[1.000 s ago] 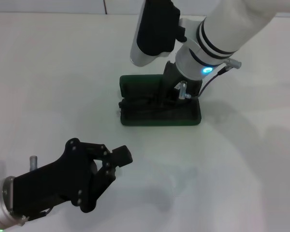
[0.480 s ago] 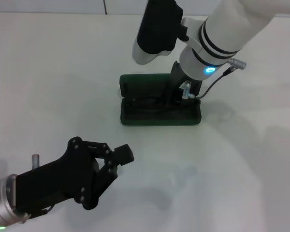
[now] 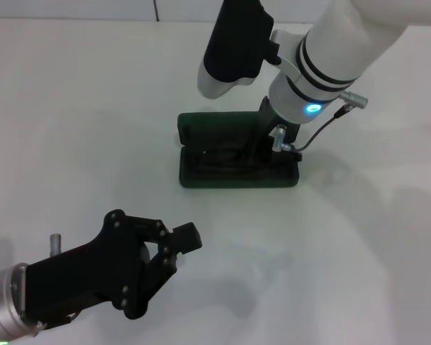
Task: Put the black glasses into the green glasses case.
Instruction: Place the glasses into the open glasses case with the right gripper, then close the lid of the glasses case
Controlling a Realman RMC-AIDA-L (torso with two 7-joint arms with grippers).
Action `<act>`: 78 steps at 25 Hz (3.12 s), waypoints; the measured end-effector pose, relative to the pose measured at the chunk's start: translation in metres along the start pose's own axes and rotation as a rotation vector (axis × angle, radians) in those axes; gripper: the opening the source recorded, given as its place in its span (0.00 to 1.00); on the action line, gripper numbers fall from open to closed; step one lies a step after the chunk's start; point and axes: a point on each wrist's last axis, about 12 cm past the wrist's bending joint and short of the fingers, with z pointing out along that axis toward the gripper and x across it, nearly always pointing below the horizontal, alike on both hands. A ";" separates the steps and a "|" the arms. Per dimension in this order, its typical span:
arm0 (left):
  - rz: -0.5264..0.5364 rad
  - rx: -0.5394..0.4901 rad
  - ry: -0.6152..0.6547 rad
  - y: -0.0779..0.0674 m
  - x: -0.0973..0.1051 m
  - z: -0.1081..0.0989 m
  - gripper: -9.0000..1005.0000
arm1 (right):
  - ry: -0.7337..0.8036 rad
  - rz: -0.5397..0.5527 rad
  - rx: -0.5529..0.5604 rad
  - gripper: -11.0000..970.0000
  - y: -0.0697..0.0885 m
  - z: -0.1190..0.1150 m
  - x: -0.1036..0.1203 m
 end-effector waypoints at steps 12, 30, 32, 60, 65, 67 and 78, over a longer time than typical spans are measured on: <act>-0.003 -0.003 0.003 -0.002 0.001 -0.002 0.07 | 0.024 0.019 0.019 0.15 0.000 0.001 0.004; 0.002 -0.011 -0.010 0.000 -0.002 -0.003 0.07 | -0.095 0.056 -0.013 0.17 0.016 -0.013 0.014; 0.005 -0.019 -0.019 0.002 -0.004 -0.003 0.07 | -0.135 0.086 -0.024 0.17 0.018 -0.016 0.023; -0.040 -0.056 0.611 0.177 -0.094 0.119 0.24 | -1.092 0.400 -0.205 0.17 0.074 -0.067 0.275; -0.075 -0.109 0.680 0.176 -0.076 0.137 0.23 | -1.078 0.422 -0.199 0.17 0.075 -0.059 0.278; -0.078 -0.139 0.700 0.174 -0.065 0.142 0.22 | -1.074 0.421 -0.186 0.17 0.073 -0.057 0.278; -0.082 -0.162 0.727 0.165 -0.043 0.155 0.21 | -1.072 0.425 -0.188 0.17 0.071 -0.051 0.277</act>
